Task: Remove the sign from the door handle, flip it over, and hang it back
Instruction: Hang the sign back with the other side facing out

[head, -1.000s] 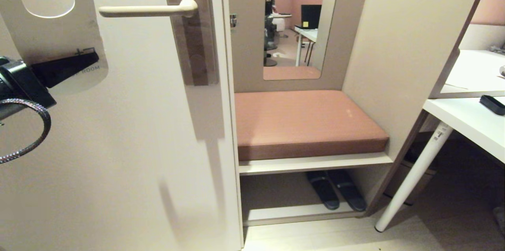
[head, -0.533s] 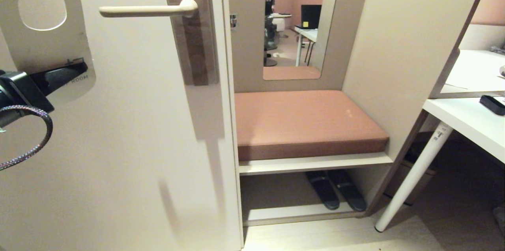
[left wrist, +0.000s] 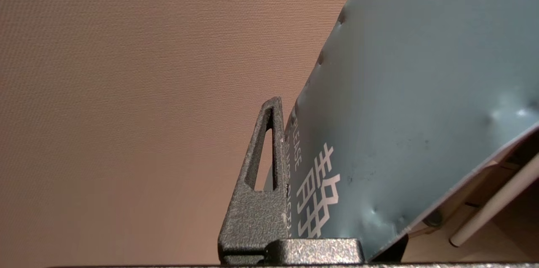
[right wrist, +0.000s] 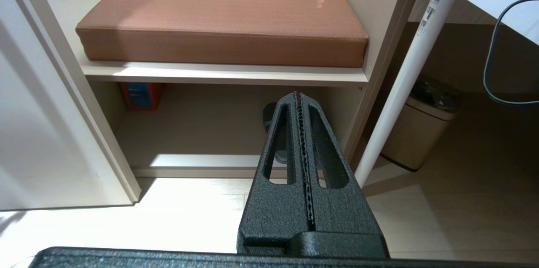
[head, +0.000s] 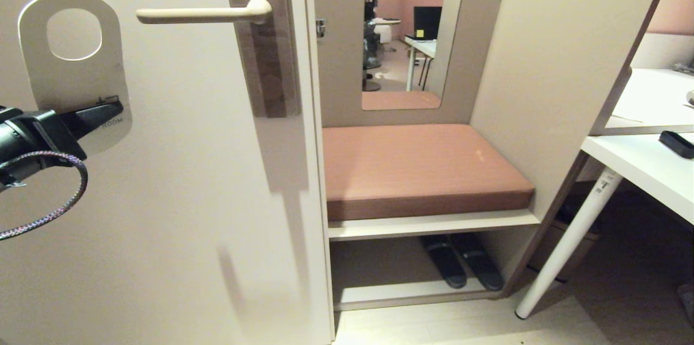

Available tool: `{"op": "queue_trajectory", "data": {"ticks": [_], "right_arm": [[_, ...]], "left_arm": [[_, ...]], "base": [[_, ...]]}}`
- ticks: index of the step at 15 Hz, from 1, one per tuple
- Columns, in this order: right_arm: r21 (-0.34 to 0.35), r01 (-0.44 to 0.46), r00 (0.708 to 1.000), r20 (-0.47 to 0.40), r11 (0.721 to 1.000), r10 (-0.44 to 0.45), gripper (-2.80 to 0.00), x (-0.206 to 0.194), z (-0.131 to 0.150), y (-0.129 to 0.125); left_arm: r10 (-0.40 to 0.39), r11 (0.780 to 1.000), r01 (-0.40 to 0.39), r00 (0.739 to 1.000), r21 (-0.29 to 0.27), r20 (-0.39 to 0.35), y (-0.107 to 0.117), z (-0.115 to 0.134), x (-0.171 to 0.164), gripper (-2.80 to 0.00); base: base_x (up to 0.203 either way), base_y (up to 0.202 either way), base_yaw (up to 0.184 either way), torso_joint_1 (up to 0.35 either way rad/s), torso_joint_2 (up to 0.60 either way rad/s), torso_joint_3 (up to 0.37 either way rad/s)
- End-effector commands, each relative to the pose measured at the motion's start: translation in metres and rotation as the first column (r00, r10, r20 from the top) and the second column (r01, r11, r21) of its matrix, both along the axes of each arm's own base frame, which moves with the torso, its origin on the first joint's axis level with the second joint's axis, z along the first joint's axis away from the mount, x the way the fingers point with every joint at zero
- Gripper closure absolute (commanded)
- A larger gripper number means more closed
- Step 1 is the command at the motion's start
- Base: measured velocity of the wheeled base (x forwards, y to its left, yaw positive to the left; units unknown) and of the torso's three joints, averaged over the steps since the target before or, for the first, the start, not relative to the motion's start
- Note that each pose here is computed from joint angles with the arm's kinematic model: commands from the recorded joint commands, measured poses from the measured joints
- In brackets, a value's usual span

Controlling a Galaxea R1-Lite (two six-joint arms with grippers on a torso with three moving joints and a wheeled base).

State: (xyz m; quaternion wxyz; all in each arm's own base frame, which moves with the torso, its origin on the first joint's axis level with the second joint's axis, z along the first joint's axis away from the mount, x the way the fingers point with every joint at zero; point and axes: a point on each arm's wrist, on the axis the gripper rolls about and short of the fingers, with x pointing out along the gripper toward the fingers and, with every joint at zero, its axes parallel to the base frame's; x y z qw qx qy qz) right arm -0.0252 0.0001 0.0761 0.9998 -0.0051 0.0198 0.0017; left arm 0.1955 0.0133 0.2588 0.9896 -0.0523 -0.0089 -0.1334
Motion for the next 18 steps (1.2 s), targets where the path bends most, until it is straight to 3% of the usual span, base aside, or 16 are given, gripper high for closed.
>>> {"op": "queue_trajectory", "data": {"ticks": [1, 7, 10, 18], "right_arm": [[0.000, 0.000, 1.000, -0.002, 1.000, 0.000, 0.00, 0.000, 0.000, 0.000], [0.000, 0.000, 1.000, -0.002, 1.000, 0.000, 0.00, 0.000, 0.000, 0.000], [0.000, 0.000, 1.000, -0.002, 1.000, 0.000, 0.00, 0.000, 0.000, 0.000], [-0.001, 0.000, 1.000, -0.001, 1.000, 0.000, 0.00, 0.000, 0.000, 0.000]], "left_arm": [[0.008, 1.000, -0.008, 1.000, -0.003, -0.013, 0.001, -0.002, 0.006, 0.00], [0.009, 1.000, -0.009, 1.000, 0.000, -0.025, 0.001, -0.001, 0.026, 0.00], [0.068, 0.998, -0.068, 0.997, -0.002, -0.029, 0.003, 0.001, 0.040, 0.00], [0.130, 0.991, -0.132, 0.990, -0.027, -0.062, -0.004, 0.011, 0.049, 0.00]], "base": [[0.000, 0.000, 0.000, 0.000, 0.00, 0.000], [0.000, 0.000, 0.000, 0.000, 0.00, 0.000], [0.000, 0.000, 0.000, 0.000, 0.00, 0.000], [0.000, 0.000, 0.000, 0.000, 0.00, 0.000]]}}
